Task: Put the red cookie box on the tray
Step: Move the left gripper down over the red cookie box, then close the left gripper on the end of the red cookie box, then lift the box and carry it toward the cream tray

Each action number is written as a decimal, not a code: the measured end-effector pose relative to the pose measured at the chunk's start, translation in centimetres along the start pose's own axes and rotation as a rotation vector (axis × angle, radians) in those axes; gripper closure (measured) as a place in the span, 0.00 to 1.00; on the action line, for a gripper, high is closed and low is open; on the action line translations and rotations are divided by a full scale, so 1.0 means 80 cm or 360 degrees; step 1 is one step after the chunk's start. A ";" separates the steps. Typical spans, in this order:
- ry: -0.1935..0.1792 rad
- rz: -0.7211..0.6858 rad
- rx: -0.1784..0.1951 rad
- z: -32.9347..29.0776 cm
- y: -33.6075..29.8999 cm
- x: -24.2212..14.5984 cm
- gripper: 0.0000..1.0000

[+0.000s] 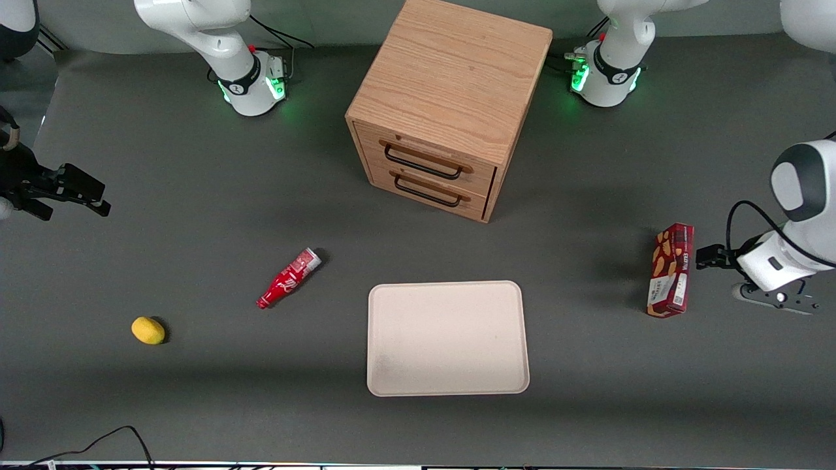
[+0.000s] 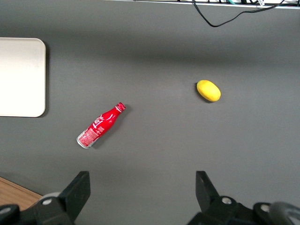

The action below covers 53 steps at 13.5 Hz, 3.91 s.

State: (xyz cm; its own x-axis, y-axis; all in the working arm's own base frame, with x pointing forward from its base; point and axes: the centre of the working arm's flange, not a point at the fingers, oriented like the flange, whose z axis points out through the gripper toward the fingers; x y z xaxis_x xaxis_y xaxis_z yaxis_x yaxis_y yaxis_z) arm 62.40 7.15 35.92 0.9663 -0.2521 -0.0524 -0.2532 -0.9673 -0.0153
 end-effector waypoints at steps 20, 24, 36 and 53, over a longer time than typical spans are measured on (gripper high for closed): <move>0.0126 0.0077 -0.0059 0.146 0.018 -0.027 0.04; 0.0130 0.0077 -0.0059 0.147 0.018 -0.028 0.27; 0.0143 0.0074 -0.0064 0.145 0.020 -0.027 0.92; -0.0018 -0.0206 -0.0160 -0.246 0.279 0.075 0.92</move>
State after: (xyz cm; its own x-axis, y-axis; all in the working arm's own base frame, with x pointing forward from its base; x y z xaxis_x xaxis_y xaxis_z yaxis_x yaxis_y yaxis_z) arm 63.48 -16.51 54.90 0.9898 -0.1253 -0.0678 -0.1200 -0.9897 0.0774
